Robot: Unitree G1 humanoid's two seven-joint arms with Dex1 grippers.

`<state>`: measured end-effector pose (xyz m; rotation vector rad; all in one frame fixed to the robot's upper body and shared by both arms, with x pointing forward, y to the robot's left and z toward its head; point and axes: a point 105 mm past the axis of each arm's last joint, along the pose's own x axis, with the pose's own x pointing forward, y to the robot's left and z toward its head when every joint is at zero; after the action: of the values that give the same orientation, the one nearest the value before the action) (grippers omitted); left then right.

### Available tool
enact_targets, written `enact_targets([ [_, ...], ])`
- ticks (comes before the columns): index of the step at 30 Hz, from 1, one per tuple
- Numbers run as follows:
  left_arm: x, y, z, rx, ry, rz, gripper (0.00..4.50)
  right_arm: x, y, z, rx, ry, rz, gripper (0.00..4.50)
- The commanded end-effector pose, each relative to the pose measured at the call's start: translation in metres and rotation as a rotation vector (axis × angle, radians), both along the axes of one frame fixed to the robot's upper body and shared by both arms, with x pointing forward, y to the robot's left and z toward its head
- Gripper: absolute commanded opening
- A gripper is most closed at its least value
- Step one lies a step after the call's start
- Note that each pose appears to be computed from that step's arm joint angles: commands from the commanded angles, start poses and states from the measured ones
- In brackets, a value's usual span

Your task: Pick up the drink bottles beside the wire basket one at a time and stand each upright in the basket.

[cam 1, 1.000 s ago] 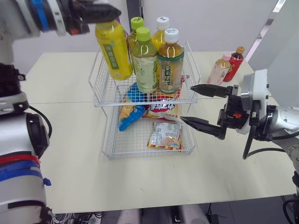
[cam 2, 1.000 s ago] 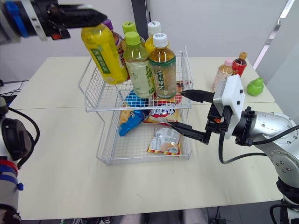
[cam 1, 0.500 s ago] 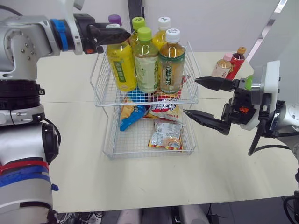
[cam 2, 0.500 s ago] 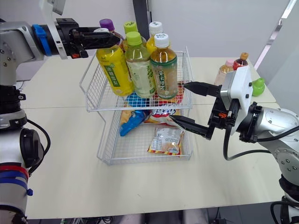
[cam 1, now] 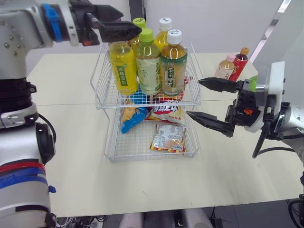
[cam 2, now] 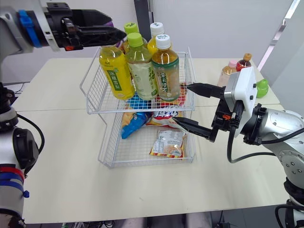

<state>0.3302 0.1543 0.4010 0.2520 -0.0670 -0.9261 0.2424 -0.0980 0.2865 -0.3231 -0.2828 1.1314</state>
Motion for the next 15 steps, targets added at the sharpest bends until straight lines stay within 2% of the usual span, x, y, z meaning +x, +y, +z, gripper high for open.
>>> enact_targets([
  [1, -0.017, 0.007, 0.023, -0.006, -0.081, -0.014, 4.46, -0.002, -0.003, 0.012, 0.001, -0.067, -0.012, 4.50],
  [9, -0.023, 0.030, 0.025, -0.004, -0.086, -0.004, 4.46, 0.010, -0.010, 0.010, -0.028, -0.068, -0.063, 4.50],
  [14, -0.028, 0.067, 0.033, -0.042, -0.128, 0.098, 4.46, 0.010, -0.011, 0.005, -0.045, -0.048, -0.068, 4.50],
  [15, -0.029, 0.077, 0.033, -0.056, -0.124, 0.125, 4.46, 0.006, -0.018, 0.013, -0.049, -0.042, -0.073, 4.50],
])
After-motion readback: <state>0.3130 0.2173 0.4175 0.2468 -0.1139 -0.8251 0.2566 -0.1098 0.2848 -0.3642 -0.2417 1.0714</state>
